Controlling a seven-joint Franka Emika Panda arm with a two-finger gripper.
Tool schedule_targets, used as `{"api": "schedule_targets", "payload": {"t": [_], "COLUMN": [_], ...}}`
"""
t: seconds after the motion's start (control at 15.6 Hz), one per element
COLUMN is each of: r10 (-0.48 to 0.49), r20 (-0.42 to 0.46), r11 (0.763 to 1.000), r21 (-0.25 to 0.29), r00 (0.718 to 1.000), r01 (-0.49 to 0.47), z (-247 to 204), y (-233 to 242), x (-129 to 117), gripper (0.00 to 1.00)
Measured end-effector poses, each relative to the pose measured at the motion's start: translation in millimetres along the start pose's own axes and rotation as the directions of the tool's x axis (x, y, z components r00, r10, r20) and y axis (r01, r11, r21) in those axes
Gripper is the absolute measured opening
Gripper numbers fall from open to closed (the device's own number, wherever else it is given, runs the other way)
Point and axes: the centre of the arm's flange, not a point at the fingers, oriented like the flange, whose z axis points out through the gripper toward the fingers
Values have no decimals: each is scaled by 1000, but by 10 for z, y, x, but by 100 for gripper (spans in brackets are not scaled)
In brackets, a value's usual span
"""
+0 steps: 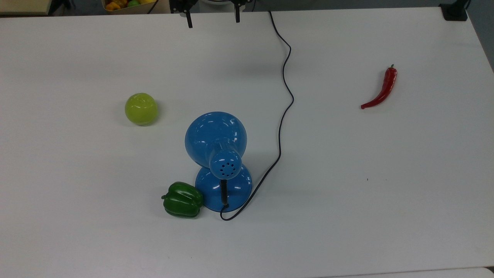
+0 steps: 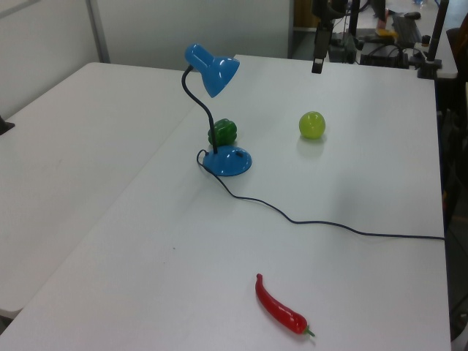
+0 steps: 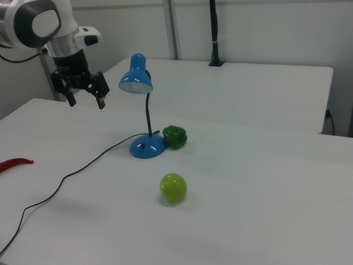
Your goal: Turn on desk lamp
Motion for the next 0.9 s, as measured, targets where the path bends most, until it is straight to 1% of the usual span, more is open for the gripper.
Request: {"api": "schedule_targets", "payload": {"t": [0.77,0.9], "r10": [-2,-5], "r20": [3,5], "r11": [1000,1000], "r21": [0,1], "r00": [1000,1000], "r01": [2,5], "z": [19,33], "y": [1,2], "x": [6,11], "gripper": [100,98]}}
